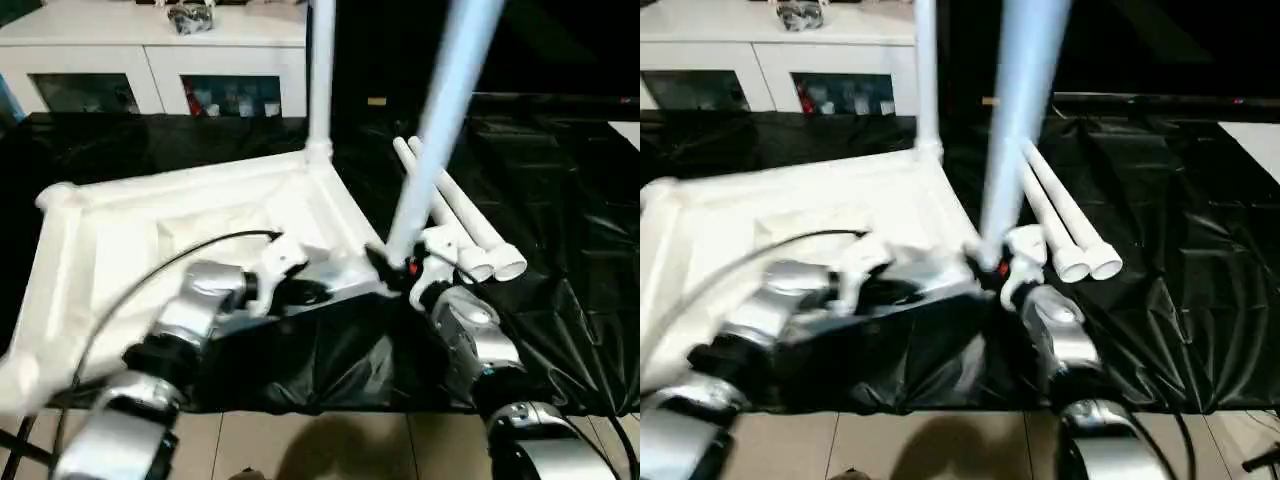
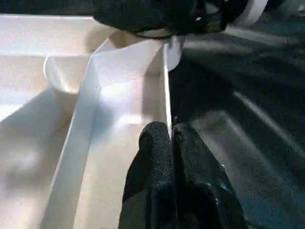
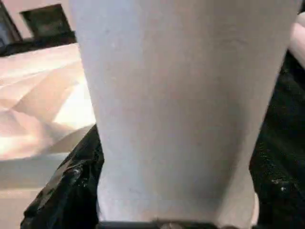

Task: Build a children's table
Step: Insert table leg to table base

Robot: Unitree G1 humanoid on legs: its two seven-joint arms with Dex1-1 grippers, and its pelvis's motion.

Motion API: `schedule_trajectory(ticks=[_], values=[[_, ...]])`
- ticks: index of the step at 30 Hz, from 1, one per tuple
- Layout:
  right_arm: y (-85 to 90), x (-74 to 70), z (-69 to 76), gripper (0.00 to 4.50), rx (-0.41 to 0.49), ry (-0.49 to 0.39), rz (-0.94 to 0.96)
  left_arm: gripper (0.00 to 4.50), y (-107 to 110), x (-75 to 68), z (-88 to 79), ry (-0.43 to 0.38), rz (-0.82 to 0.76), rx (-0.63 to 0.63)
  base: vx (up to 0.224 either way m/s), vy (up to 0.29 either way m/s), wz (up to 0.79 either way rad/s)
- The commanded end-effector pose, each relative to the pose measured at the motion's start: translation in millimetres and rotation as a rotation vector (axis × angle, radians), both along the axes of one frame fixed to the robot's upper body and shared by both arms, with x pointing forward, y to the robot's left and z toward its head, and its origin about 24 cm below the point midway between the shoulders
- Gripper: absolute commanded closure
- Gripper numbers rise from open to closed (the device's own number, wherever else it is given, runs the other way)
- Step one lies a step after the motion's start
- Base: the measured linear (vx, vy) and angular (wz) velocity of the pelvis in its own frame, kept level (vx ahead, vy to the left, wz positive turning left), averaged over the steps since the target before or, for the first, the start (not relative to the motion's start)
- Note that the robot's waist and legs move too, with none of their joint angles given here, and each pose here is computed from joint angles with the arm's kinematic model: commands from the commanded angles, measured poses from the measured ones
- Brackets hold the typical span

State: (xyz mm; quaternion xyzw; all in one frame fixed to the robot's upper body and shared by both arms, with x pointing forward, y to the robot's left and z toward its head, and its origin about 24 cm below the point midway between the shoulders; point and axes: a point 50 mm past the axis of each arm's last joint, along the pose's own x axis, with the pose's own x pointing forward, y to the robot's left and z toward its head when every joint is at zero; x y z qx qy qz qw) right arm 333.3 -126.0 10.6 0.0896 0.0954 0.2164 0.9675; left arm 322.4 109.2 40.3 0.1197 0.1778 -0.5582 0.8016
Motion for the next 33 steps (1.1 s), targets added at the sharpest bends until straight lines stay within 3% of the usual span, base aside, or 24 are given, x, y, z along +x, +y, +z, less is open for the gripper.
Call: schedule_trajectory(ticks=[1,7,10,11,14,17,19,21,22,25,26,27,28,29,30,32,33], values=[[20.2,-18.6,-31.6,1.73,0.006,0.156,0.053,4.50,-26.2,-1.9,22.6,-0.100,-0.115,-0.126,0.000,0.000,0.00],[26.4,-13.2,-19.6,1.73,-0.005,0.072,0.122,4.50,-7.1,-6.9,18.5,-0.095,-0.153,-0.095,0.000,0.000,0.00],[23.7,-5.7,6.2,1.73,-0.003,-0.058,0.232,4.50,10.9,-8.2,19.2,-0.105,-0.186,-0.038,0.000,0.000,0.00],[23.5,-5.6,7.4,1.73,-0.003,-0.063,0.238,4.50,11.7,-8.2,19.3,-0.105,-0.188,-0.035,0.000,0.000,0.00],[17.9,-4.2,33.2,1.73,0.011,-0.151,0.384,4.50,26.8,-7.8,24.7,-0.109,-0.219,-0.023,0.000,0.000,0.00],[13.2,-5.1,46.9,1.73,0.024,-0.179,0.468,4.50,36.1,-7.4,29.6,-0.105,-0.241,-0.031,0.000,0.000,0.00],[6.7,-9.2,62.8,1.73,0.027,-0.187,0.602,4.50,51.3,-3.0,42.1,-0.121,-0.241,-0.031,0.000,0.000,0.00],[5.1,-11.2,66.1,1.73,0.023,-0.184,0.641,4.50,54.4,-1.0,48.6,-0.130,-0.232,-0.049,0.000,0.000,0.00],[3.5,-13.5,70.3,1.73,0.017,-0.180,0.685,4.50,57.1,2.8,61.1,-0.140,-0.212,-0.103,0.000,0.000,0.00],[3.0,-18.0,76.1,1.73,0.015,-0.168,0.747,3.95,59.2,9.3,81.3,-0.135,-0.180,-0.206,-0.017,0.006,0.00],[4.6,-21.1,77.4,1.73,0.012,-0.158,0.784,3.95,52.1,18.1,99.5,-0.128,-0.103,-0.360,0.000,0.000,0.00],[4.7,-21.2,77.5,1.73,0.012,-0.158,0.785,3.76,51.7,18.4,100.3,-0.129,-0.102,-0.368,0.000,0.000,0.00],[8.4,-23.7,78.5,1.73,0.014,-0.142,0.807,3.76,38.5,24.4,119.0,-0.106,-0.080,-0.566,0.000,0.000,0.00],[8.4,-23.7,78.5,1.73,0.014,-0.142,0.807,3.76,38.5,24.4,119.0,-0.106,-0.080,-0.566,0.000,0.000,0.00],[11.8,-25.0,79.2,1.73,0.020,-0.128,0.815,3.52,28.7,26.9,129.8,-0.075,-0.091,-0.690,0.000,0.000,0.00],[13.5,-25.3,79.2,1.73,0.020,-0.122,0.817,3.42,22.5,26.3,131.9,-0.054,-0.118,-0.717,0.000,0.000,0.00],[19.5,-25.6,78.9,1.73,0.018,-0.104,0.833,3.18,9.0,26.0,133.3,-0.033,-0.162,-0.728,0.000,0.000,0.00]])
